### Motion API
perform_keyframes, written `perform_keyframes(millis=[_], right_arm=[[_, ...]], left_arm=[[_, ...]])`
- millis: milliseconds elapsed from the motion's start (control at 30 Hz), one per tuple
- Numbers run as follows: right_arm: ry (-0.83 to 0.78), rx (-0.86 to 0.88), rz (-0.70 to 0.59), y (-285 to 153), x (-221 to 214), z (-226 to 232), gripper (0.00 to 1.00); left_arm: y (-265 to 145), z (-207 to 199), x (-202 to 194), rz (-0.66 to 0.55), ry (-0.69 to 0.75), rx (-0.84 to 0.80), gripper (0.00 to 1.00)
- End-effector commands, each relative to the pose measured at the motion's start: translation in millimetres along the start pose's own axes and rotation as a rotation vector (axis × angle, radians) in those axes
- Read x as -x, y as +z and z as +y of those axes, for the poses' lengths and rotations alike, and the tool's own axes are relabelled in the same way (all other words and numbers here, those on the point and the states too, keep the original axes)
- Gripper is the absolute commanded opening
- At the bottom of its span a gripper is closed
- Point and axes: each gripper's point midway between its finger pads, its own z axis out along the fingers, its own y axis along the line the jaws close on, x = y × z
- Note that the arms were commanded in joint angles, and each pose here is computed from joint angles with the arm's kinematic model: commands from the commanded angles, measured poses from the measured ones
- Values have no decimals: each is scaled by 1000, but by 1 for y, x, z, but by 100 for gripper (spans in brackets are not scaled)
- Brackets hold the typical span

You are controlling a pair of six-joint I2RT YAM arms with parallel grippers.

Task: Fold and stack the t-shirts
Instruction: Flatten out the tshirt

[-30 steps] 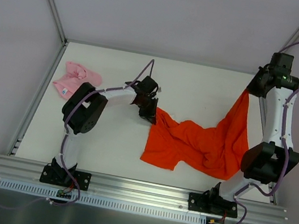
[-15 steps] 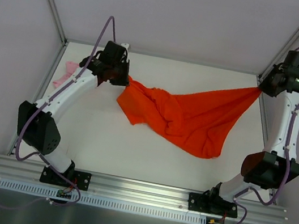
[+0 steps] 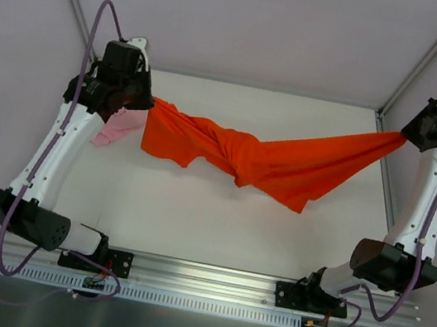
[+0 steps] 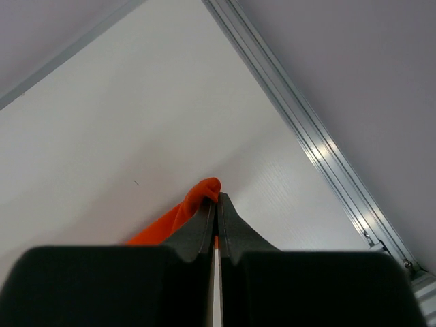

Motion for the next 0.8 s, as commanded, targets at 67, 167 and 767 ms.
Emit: perform_keyframes(millis=[67, 167, 767], right_arm=[[52, -38, -118, -37, 28, -18, 1], [58, -58, -128, -45, 29, -24, 1], [39, 84, -34, -9, 28, 5, 1]], left_arm=[[-64, 29, 32, -154, -14, 71, 0], [-83, 42, 35, -190, -44, 107, 0], [-27, 38, 18, -19, -138, -76, 0]])
